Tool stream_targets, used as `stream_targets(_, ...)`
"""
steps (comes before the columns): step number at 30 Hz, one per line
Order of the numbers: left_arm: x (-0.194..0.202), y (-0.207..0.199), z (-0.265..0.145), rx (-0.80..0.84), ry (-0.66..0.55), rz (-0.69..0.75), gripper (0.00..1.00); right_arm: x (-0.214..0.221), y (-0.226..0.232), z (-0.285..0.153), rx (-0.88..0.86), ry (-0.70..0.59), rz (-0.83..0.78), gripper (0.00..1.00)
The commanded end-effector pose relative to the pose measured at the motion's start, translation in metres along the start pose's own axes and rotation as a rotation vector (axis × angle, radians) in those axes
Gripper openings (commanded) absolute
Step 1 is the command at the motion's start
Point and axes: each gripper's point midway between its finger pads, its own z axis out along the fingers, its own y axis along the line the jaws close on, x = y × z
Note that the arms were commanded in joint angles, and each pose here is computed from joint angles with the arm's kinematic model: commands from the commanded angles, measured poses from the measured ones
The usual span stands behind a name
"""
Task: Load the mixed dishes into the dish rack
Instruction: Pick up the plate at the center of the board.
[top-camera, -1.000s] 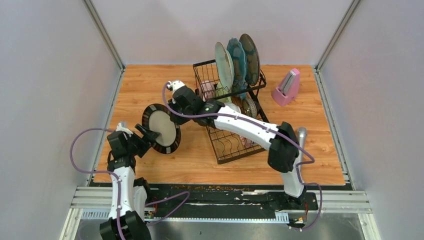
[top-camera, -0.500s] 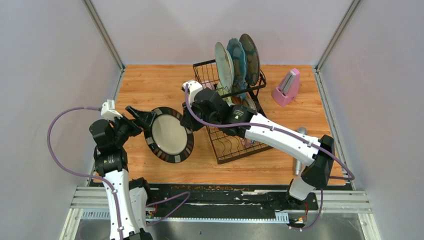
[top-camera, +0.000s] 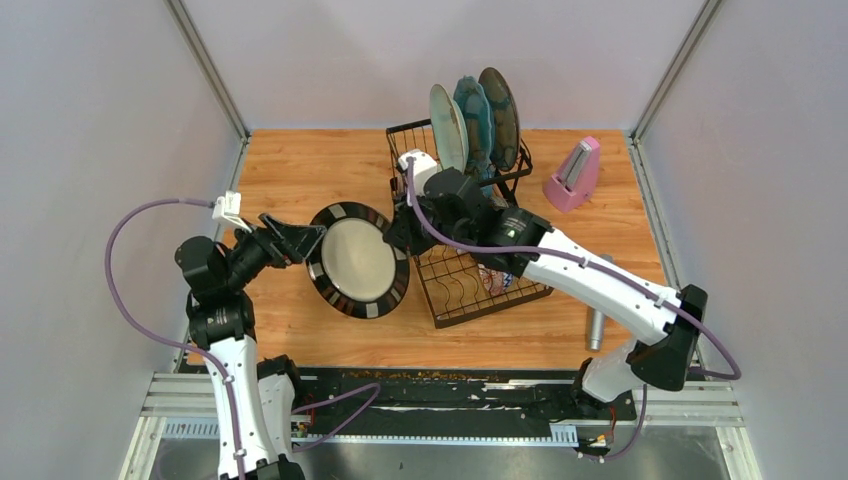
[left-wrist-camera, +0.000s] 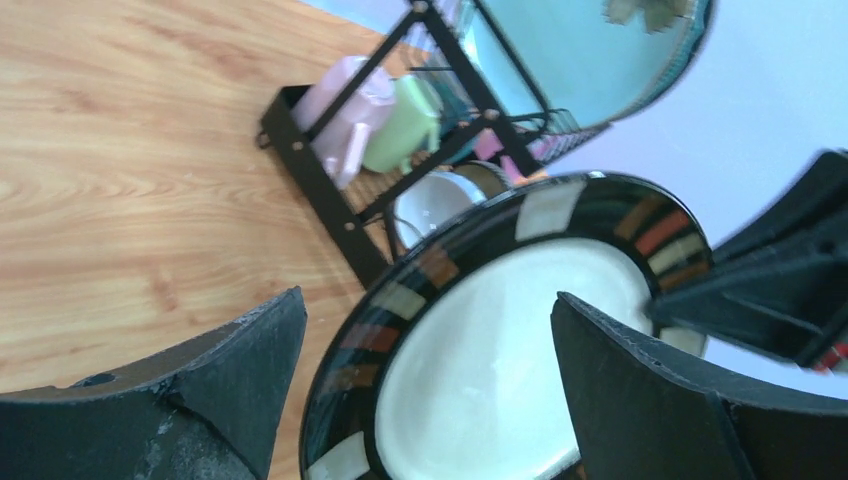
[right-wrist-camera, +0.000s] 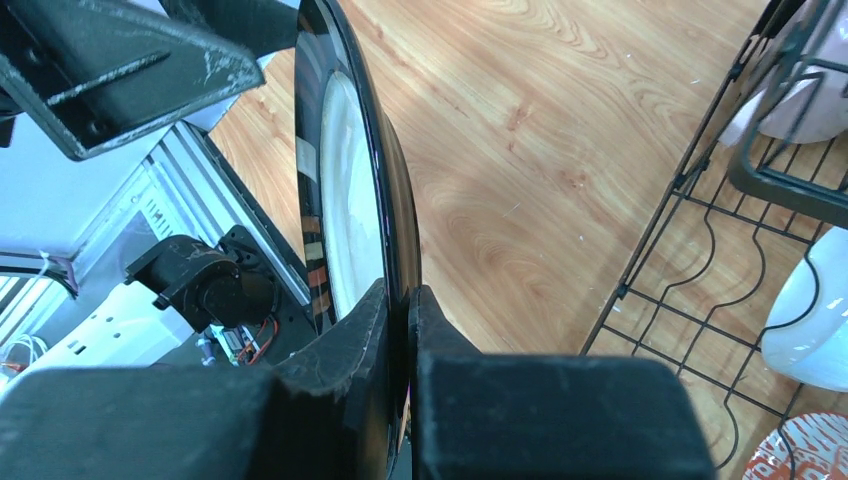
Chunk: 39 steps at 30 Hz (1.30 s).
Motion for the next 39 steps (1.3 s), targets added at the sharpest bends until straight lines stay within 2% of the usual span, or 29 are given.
stream_targets(1,-0.001,-0.038,-0.003,0.220,0.049,0.077,0.97,-0.081,0.030,-0.056,-0.161,-0.275,0.040,0.00)
stream_targets(10,0.019,-0.071,-0.009,0.439,0.164,0.112,0.86,-0.092,0.022,-0.086,-0.308,-0.265,0.050,0.00)
stream_targets(12,0.024,-0.076,-0.008,0.475,0.201,0.111,0.80,-0.094,0.021,-0.092,-0.344,-0.264,0.050,0.00)
stream_targets(14,0.027,-0.082,-0.008,0.507,0.225,0.112,0.66,-0.096,0.017,-0.095,-0.347,-0.270,0.053,0.00)
stream_targets(17,0.032,-0.091,-0.010,0.551,0.260,0.116,0.51,-0.096,0.013,-0.099,-0.360,-0.272,0.059,0.00)
stream_targets(20,0.033,-0.099,-0.010,0.579,0.279,0.120,0.30,-0.095,0.019,-0.103,-0.414,-0.272,0.047,0.00)
stream_targets(26,0.032,-0.116,-0.009,0.629,0.274,0.127,0.01,-0.086,0.029,-0.103,-0.500,-0.246,0.021,0.00)
stream_targets(33,0.028,-0.132,-0.010,0.674,0.242,0.114,0.00,-0.077,0.027,-0.098,-0.506,-0.226,0.014,0.01)
stream_targets(39,0.012,-0.150,-0.009,0.744,0.160,0.084,0.00,-0.064,0.018,-0.085,-0.475,-0.190,0.068,0.16)
